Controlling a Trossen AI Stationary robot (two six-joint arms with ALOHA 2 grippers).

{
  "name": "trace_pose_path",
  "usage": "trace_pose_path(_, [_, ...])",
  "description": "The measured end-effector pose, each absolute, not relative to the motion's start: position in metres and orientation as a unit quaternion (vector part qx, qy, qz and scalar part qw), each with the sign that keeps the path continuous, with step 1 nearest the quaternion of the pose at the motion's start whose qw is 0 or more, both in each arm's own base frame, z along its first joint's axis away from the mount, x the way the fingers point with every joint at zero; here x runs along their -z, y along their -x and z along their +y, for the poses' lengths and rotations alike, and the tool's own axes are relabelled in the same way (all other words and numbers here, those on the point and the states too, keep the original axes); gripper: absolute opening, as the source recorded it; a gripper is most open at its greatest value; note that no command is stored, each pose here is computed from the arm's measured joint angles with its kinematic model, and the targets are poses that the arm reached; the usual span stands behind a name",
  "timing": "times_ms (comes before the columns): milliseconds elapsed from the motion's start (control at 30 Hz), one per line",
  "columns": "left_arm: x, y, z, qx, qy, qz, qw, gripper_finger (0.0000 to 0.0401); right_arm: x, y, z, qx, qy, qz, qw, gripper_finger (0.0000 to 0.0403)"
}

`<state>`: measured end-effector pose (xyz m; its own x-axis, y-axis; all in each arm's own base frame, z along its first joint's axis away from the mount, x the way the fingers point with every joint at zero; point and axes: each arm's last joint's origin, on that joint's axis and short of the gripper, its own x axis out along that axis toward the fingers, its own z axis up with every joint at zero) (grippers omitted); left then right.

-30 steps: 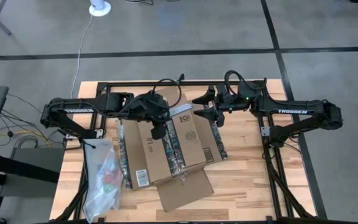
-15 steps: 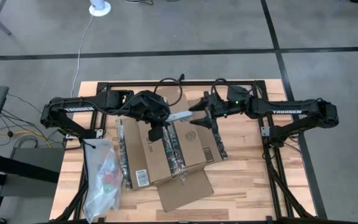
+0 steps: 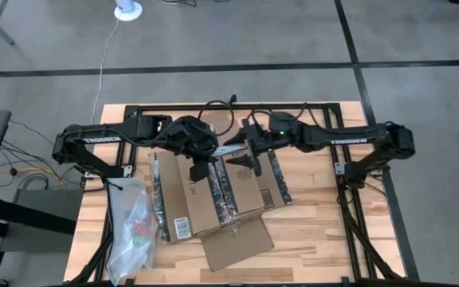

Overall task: Unpack boxes
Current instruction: Break down the box until it is fully flat

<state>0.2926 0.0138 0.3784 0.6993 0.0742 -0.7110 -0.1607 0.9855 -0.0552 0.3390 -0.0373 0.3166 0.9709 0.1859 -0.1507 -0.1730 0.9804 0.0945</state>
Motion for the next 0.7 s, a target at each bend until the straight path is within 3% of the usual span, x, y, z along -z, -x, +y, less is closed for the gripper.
trace_pose_path(700, [-0.3819, -0.296, 0.0126, -0.049, 0.031, 0.361, 0.931, 0.0118, -0.3205, -0.3418, -0.0406, -0.086, -0.051, 0.054, 0.994, 0.0269])
